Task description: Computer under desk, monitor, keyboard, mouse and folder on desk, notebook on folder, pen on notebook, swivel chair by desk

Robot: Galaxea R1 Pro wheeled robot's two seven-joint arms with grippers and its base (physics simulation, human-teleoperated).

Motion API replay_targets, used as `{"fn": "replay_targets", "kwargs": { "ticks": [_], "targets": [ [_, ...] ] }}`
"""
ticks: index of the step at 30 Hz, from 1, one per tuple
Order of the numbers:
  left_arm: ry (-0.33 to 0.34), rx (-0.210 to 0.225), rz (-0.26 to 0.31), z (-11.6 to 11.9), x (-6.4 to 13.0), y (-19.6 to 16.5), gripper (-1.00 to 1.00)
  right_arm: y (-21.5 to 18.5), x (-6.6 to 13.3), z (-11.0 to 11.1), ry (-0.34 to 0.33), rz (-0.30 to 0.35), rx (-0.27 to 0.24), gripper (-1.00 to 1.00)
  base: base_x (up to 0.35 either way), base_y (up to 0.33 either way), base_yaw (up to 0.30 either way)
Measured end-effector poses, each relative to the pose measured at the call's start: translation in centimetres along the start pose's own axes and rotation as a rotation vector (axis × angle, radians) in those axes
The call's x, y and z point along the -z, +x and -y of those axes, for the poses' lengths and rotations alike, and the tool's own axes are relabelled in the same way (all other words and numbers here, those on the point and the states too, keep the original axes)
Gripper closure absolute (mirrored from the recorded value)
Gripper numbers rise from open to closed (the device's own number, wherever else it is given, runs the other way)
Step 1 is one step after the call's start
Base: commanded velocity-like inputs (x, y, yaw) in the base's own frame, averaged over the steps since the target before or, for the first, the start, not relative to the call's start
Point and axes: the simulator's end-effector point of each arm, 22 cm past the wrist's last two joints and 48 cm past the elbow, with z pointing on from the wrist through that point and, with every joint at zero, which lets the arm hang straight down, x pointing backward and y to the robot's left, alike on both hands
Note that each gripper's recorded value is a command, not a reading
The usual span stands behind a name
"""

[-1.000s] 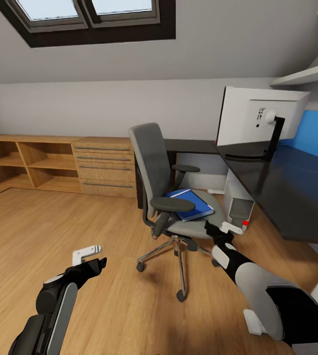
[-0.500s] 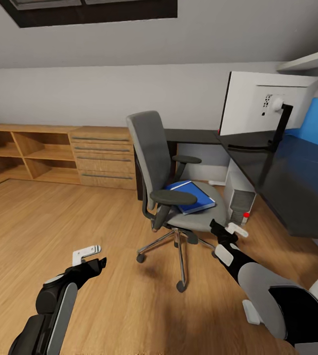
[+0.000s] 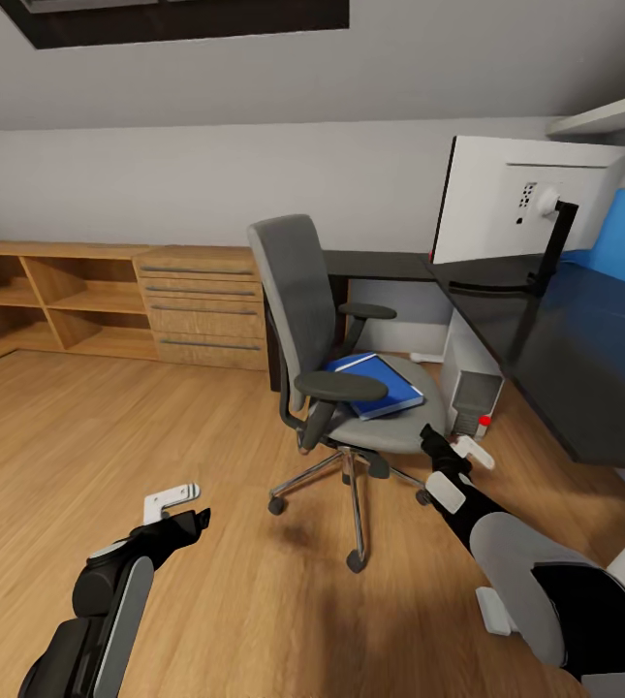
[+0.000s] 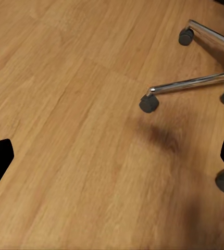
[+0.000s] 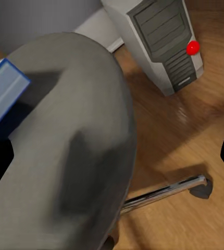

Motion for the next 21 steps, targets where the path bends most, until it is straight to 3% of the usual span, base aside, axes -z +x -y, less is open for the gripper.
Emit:
{"fn": "replay_targets", "kwargs": {
  "ticks": [4,11,21],
  "targets": [
    [-0.002,-0.001,-0.001,0.0,0.0,0.0,-1.0,-0.4,0.0,0.3,0.013,0.016,-0.021,-1.0,0.0,0.0,0.0],
    [0.0,0.0,0.0,0.0,0.0,0.0,-1.0,-0.3,-0.1,2.5,0.098,0.008,-0.191,-1.0,0.0,0.0,0.0],
    [0.001,0.0,0.0,0.0,0.0,0.0,-1.0,-1.6,-0.5,4.5,0.133,0.028,-0.231,-1.0,0.0,0.0,0.0]
  ]
}}
